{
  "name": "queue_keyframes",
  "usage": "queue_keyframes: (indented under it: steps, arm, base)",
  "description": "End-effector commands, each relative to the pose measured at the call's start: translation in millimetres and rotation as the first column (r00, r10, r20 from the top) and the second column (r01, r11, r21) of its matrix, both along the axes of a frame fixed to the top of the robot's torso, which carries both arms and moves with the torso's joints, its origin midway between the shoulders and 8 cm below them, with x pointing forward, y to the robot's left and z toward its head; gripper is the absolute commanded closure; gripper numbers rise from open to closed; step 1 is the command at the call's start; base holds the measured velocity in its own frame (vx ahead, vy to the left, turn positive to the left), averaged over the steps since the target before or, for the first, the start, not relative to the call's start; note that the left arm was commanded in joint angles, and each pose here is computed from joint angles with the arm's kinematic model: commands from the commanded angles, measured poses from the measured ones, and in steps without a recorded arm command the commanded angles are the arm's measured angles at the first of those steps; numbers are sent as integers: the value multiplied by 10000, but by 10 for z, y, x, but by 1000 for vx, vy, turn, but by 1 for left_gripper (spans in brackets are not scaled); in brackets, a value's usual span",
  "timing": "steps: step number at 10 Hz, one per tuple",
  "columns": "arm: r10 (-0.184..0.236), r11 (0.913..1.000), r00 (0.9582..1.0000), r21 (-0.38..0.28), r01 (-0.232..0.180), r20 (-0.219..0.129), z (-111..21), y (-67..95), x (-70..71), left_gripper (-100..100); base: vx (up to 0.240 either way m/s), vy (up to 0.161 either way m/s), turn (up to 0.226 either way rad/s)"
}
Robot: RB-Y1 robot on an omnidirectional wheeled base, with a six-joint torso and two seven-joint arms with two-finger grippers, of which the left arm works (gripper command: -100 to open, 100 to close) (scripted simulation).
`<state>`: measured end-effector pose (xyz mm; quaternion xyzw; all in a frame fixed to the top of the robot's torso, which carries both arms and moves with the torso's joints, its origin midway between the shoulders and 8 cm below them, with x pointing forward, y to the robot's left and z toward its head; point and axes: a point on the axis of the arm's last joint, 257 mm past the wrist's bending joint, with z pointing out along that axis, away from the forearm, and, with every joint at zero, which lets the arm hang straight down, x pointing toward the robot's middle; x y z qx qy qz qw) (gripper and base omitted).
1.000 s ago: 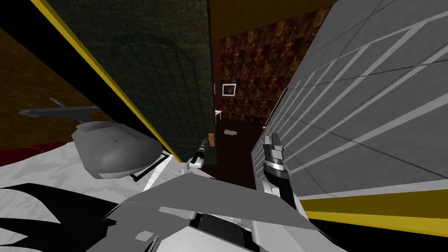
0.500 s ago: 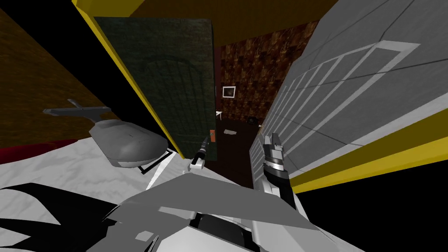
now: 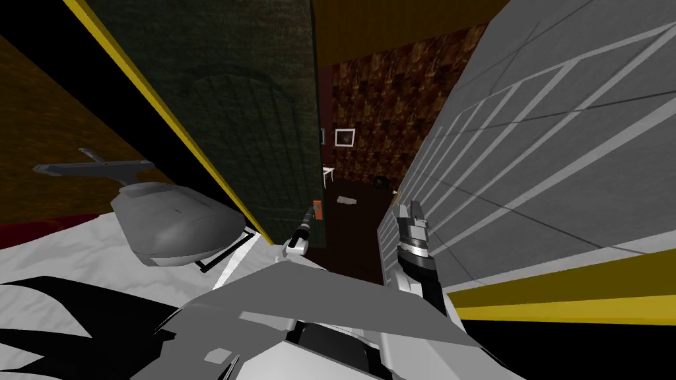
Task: Push the door open
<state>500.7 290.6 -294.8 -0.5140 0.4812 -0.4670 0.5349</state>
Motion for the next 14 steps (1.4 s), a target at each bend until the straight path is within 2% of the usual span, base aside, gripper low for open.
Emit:
queue_keyframes:
  steps: [1,4,5,10,14]
  arm:
    - [28,10000,10000,-8,-28,28,-2,8,9,-100]
    - [57,10000,10000,-62,-57,49,-7,-2,17,-100]
    - [57,10000,10000,-62,-57,49,-7,-2,17,100]
    - [57,10000,10000,-62,-57,49,-7,-2,17,100]
    - [347,9994,9994,84,-347,-15,-18,196,0,100]
  base:
    - [213,25,-14]
    - [145,0,-13]
    - [-10,4,2]
    - [-16,1,-2]
    - [148,-29,31]
